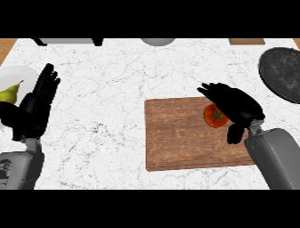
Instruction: Pick the tomato from the cutting board and place it in the pan
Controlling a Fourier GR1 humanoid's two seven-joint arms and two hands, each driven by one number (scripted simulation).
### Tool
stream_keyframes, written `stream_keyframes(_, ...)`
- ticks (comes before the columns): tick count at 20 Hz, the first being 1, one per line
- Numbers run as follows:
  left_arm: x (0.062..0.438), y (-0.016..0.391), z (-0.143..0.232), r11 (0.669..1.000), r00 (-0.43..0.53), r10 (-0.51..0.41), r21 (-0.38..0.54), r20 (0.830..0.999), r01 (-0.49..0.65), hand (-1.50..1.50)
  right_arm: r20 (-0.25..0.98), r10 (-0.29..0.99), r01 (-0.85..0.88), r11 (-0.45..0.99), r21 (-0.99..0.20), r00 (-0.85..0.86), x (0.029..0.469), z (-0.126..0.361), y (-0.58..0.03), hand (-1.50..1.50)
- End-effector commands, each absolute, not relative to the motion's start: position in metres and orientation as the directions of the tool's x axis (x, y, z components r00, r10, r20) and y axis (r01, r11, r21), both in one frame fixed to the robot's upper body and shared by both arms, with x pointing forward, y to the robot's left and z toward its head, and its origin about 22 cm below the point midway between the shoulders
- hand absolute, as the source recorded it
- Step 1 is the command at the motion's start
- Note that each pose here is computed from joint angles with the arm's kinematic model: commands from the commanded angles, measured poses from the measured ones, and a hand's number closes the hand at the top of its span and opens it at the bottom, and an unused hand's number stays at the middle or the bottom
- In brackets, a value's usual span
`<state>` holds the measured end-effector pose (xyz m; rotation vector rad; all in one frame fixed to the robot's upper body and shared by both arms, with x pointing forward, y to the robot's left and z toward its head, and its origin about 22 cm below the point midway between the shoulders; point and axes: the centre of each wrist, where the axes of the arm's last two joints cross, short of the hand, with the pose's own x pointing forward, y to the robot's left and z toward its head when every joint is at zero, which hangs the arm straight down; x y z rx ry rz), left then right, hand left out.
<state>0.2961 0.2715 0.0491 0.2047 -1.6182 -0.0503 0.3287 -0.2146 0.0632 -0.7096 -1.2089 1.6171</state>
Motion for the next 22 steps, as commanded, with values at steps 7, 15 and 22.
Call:
stream_keyframes(7,0.286,0.268,0.049,0.982,-0.049,-0.165,0.160,0.985,-0.100,0.00,0.106,0.925,-0.433,-0.067,-0.899,-0.364,0.340,0.023,-0.205,-1.50)
stream_keyframes(15,0.297,0.288,0.052,0.982,-0.048,-0.163,0.157,0.985,-0.107,0.00,0.053,0.865,-0.371,-0.158,-0.915,-0.499,0.334,0.017,-0.207,1.50)
stream_keyframes(22,0.302,0.262,0.038,0.980,-0.032,-0.161,0.156,0.986,-0.120,0.00,0.124,0.918,-0.401,-0.041,-0.915,-0.376,0.331,0.025,-0.186,1.50)
